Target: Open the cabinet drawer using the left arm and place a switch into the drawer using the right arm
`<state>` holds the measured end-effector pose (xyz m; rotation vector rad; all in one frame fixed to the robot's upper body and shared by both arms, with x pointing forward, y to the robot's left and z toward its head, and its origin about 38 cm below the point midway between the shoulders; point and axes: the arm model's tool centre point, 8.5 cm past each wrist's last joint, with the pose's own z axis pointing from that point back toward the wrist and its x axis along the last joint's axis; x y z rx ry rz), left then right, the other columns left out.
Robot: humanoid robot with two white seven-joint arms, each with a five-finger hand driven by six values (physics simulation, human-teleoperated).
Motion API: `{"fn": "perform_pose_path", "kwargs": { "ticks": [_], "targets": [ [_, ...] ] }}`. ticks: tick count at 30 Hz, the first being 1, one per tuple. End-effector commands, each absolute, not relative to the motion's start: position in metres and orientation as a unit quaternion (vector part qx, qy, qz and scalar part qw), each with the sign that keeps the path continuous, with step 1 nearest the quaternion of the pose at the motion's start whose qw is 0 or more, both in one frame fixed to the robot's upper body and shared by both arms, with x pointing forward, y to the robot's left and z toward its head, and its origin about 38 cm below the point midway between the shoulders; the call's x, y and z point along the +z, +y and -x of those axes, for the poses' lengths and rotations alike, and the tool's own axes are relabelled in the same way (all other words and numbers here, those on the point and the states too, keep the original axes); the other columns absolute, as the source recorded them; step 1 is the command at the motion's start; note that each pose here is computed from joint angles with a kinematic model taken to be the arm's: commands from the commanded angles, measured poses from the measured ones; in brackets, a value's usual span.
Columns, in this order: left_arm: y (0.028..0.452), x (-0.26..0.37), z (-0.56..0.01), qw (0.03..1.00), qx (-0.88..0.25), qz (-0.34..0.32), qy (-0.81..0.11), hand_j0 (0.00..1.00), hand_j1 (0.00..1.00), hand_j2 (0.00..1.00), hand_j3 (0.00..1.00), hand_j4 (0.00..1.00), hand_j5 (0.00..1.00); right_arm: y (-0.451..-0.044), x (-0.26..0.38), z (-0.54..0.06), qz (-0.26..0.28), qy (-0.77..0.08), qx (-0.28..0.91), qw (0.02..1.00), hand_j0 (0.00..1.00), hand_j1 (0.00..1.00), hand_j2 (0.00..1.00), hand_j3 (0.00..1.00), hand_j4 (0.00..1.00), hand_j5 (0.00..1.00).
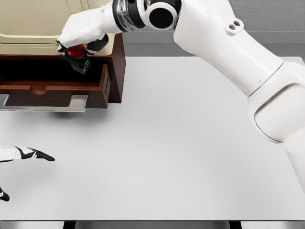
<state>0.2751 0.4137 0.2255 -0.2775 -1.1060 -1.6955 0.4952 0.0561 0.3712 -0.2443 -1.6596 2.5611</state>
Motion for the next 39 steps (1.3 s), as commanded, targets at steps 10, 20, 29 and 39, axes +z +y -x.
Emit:
{"fn": "perform_pose_path", "kwargs": {
  "ticks": [10,20,29,39],
  "targets": [
    [0.417,0.228,-0.274,0.527,-0.706,0.113,-0.459,1.00,1.00,1.00,1.00,1.00,1.00,0.061,0.364,-0.493,0.094,-0.510,0.854,0.024,0.99,0.99,0.99,0.99,0.99,0.99],
    [0.418,0.228,-0.275,0.526,-0.707,0.110,-0.459,1.00,1.00,1.00,1.00,1.00,1.00,-0.054,0.423,-0.415,0.127,-0.594,0.790,-0.081,1.00,1.00,1.00,1.00,1.00,1.00],
    [0.391,0.217,-0.286,0.501,-0.695,0.138,-0.497,1.00,1.00,1.00,1.00,1.00,1.00,-0.287,0.319,-0.425,0.170,-0.573,0.776,0.201,1.00,1.00,1.00,1.00,1.00,1.00],
    [0.348,0.213,-0.305,0.456,-0.669,0.172,-0.561,1.00,1.00,1.00,1.00,1.00,1.00,-0.305,0.273,-0.425,0.153,-0.546,0.784,0.252,1.00,1.00,1.00,1.00,1.00,1.00]
  ]
}}
